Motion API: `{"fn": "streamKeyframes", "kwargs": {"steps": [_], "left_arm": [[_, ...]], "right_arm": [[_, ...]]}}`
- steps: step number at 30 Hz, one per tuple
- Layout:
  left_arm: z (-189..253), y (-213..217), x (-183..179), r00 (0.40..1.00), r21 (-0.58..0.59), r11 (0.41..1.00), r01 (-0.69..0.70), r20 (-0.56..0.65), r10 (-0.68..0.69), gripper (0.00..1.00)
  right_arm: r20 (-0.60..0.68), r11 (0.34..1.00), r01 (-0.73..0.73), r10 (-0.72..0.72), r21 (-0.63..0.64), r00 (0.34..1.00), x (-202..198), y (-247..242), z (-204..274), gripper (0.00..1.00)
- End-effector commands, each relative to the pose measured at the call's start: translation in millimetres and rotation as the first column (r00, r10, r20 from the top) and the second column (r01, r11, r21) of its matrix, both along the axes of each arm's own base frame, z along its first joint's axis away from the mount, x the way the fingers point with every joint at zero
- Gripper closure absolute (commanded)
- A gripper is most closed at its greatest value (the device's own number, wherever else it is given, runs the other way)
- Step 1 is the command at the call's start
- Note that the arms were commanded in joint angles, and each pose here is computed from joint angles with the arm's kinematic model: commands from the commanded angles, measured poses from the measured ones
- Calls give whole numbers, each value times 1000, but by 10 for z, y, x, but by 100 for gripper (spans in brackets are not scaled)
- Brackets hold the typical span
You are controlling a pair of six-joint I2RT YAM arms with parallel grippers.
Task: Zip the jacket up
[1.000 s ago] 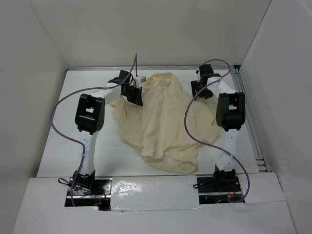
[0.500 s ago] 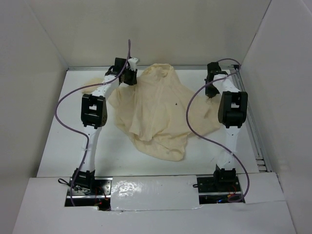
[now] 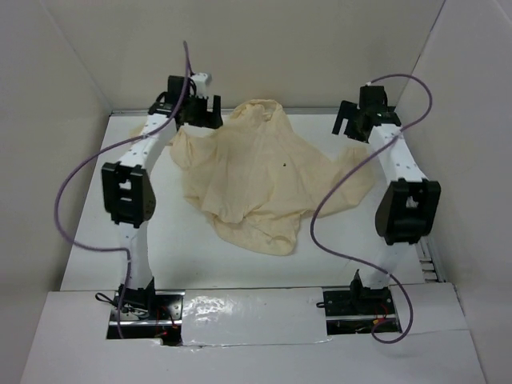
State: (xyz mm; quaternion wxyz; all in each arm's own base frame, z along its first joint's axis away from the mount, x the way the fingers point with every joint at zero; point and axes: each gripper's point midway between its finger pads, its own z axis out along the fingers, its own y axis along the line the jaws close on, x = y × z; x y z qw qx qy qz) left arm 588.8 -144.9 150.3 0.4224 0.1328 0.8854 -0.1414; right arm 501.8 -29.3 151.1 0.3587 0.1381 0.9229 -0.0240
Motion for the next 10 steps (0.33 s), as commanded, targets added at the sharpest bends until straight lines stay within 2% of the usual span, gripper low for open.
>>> {"fn": "streamKeyframes", "kwargs": {"steps": [1,3,6,7,10], "left_arm": [[1439,59,-556,987,-167,985,-39,148,64,1],[1599,86,-1154,987,-198,979,-44,143,73,1],[1618,65,-1619,990,-254,966,-56,109,86,1],[1577,72,-1889,991,-272,961,-44,106,76,1],[1545,57,-2316,988,-323,946,4,149,46,1]], "right_arm": [[295,990,2,-44,142,955,-185,247,1093,0],[332,985,11,-68,172,941,-578,296,1263,0],[356,985,28,-88,169,930,-945,284,1314,0],[368,986,4,-65,164,928,-1028,393,1335,0],[416,986,-11,-59,164,907,-1296,432,1390,0]]}}
